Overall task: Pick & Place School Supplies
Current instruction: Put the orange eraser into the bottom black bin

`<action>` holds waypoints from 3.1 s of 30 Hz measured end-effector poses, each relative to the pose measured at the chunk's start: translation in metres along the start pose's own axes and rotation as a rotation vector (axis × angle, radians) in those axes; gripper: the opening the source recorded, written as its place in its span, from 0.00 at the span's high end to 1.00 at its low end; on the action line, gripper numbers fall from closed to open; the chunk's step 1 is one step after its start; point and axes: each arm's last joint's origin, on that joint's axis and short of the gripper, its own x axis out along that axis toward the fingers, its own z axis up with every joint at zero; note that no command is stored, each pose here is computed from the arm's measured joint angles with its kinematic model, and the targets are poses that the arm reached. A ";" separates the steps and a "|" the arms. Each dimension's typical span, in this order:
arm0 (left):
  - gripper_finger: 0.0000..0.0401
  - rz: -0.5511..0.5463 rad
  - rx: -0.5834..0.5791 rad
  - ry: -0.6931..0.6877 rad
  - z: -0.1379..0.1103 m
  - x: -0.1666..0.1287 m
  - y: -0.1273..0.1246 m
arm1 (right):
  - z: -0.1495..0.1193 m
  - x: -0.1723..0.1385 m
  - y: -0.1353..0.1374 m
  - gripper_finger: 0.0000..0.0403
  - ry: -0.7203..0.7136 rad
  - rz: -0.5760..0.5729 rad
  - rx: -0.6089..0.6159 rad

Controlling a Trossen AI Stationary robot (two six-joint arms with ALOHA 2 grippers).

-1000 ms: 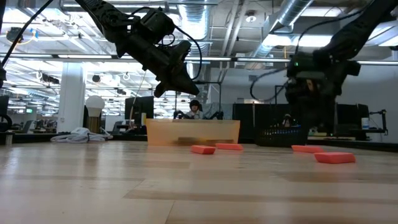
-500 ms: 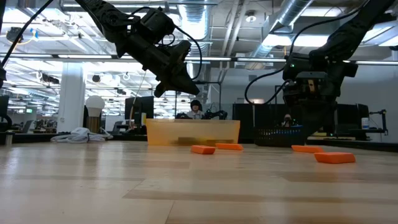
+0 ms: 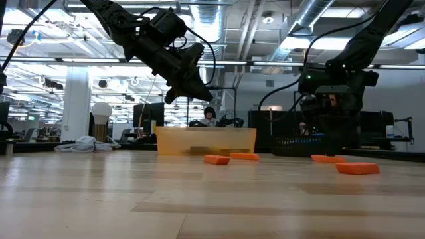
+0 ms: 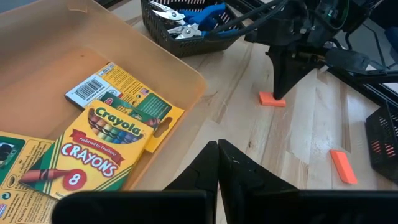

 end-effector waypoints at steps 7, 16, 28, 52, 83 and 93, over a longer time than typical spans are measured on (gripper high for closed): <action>1.00 0.000 0.001 0.000 0.000 0.000 0.000 | -0.003 -0.014 -0.011 1.00 -0.027 -0.072 0.029; 1.00 -0.001 0.001 0.000 0.000 0.000 0.000 | -0.006 -0.018 -0.017 1.00 -0.004 -0.076 0.040; 1.00 -0.001 0.001 0.000 0.000 0.000 0.000 | -0.005 -0.020 -0.021 1.00 -0.022 -0.122 0.059; 0.92 -0.064 -0.001 0.012 0.000 0.000 -0.002 | -0.018 -0.079 0.022 0.79 -0.201 0.041 0.118; 0.59 -0.064 0.049 0.013 0.000 0.000 -0.002 | 0.005 -0.038 0.037 0.55 -0.062 -0.168 0.195; 0.60 -0.081 0.051 0.020 0.000 0.000 -0.003 | 0.010 -0.023 0.029 0.53 0.015 -0.207 0.206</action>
